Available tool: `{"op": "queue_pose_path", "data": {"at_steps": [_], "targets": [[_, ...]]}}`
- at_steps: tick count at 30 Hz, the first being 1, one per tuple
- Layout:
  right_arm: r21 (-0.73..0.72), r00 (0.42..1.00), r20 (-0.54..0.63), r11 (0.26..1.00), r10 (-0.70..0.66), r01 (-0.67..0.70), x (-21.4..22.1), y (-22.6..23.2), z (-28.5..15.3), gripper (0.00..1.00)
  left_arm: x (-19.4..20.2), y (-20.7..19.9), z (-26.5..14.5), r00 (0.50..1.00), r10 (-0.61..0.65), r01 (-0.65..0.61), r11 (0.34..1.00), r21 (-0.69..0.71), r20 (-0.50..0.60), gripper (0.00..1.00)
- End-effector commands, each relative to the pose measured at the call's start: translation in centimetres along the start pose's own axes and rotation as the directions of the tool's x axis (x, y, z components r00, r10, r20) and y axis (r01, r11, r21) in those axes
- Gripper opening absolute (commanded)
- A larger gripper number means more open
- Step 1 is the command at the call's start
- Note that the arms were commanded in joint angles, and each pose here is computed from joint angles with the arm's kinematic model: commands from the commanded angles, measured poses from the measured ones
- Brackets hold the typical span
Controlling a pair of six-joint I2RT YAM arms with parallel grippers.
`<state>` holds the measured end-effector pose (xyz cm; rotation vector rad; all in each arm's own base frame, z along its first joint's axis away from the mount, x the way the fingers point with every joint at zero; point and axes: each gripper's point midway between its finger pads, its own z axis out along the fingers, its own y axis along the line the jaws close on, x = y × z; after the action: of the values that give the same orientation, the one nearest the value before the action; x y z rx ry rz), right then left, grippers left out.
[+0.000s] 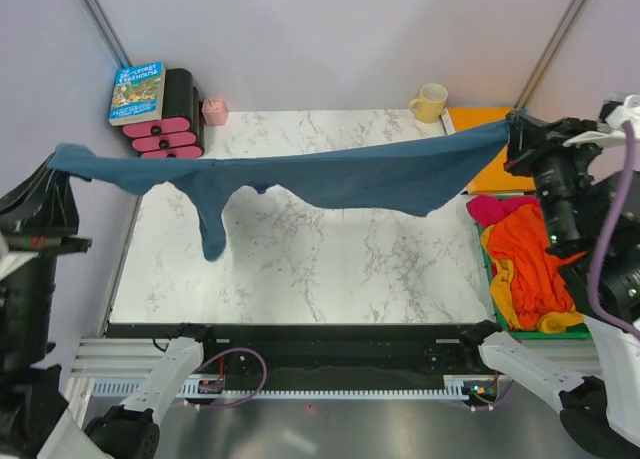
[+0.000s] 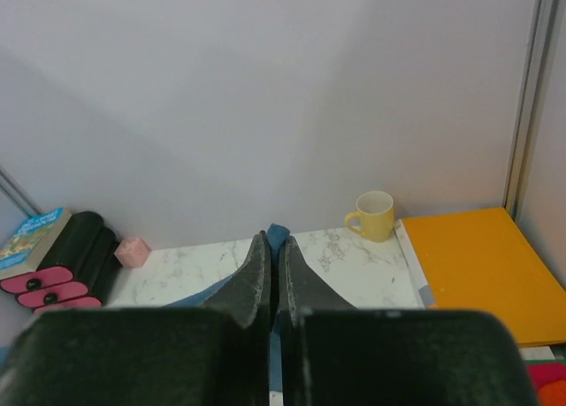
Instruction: Fold and stack the t-shirts
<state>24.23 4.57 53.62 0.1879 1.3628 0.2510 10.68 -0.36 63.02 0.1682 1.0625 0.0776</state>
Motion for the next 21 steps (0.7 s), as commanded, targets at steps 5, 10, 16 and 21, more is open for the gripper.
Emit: {"op": "queue_pose_path", "data": {"at_steps": [5,10,16,21], "targets": [[-0.049,0.992,0.111,0.997,0.059,-0.054,-6.9,-0.3,-4.3,0.00,-5.6,1.0,-4.6,0.995,-0.044,0.046,0.999,-0.020,0.095,0.02],[-0.018,0.995,0.086,0.999,0.044,-0.043,-5.9,-0.2,-2.7,0.00,-5.7,1.2,-3.0,0.996,-0.030,0.033,0.999,-0.023,0.083,0.02],[0.083,1.000,-0.015,0.996,-0.012,0.014,1.0,-0.5,2.3,0.00,3.8,-0.5,2.9,0.996,-0.006,0.005,1.000,-0.001,-0.087,0.02],[0.139,0.991,-0.104,0.985,-0.083,0.098,7.2,0.5,8.6,0.00,12.6,-2.3,8.8,0.970,0.033,-0.024,0.999,0.041,-0.240,0.02]]}}
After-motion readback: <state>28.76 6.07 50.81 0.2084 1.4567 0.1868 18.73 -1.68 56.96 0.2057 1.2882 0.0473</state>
